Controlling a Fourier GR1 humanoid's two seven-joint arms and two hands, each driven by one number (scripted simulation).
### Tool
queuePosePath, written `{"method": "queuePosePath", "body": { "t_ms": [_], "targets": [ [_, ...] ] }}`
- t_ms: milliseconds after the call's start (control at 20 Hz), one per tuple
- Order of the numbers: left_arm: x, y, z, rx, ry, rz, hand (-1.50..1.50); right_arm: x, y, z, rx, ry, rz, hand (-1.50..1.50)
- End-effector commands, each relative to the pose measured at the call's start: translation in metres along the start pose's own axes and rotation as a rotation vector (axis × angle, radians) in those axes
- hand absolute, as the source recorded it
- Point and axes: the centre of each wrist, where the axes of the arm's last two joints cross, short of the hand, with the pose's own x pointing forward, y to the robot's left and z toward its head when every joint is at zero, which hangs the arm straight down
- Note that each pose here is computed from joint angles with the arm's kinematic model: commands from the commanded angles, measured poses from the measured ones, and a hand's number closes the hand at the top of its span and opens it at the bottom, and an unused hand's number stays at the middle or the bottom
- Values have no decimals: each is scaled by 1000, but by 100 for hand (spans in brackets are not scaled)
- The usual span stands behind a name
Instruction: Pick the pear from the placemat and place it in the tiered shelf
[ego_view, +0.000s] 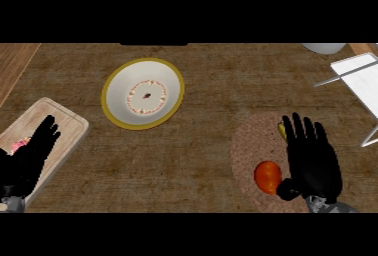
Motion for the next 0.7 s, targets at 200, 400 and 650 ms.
{"method": "queuePosePath", "body": {
  "t_ms": [200, 400, 650],
  "targets": [
    [12, 11, 6, 0, 6, 0, 0, -6, 25, -27, 31, 40, 66, -150],
    [0, -10, 0, 12, -14, -16, 0, -30, 20, -32, 39, 50, 60, -150],
    [2, 9, 0, 5, -10, 6, 0, -23, 34, -61, 25, 47, 64, -150]
  ]
}}
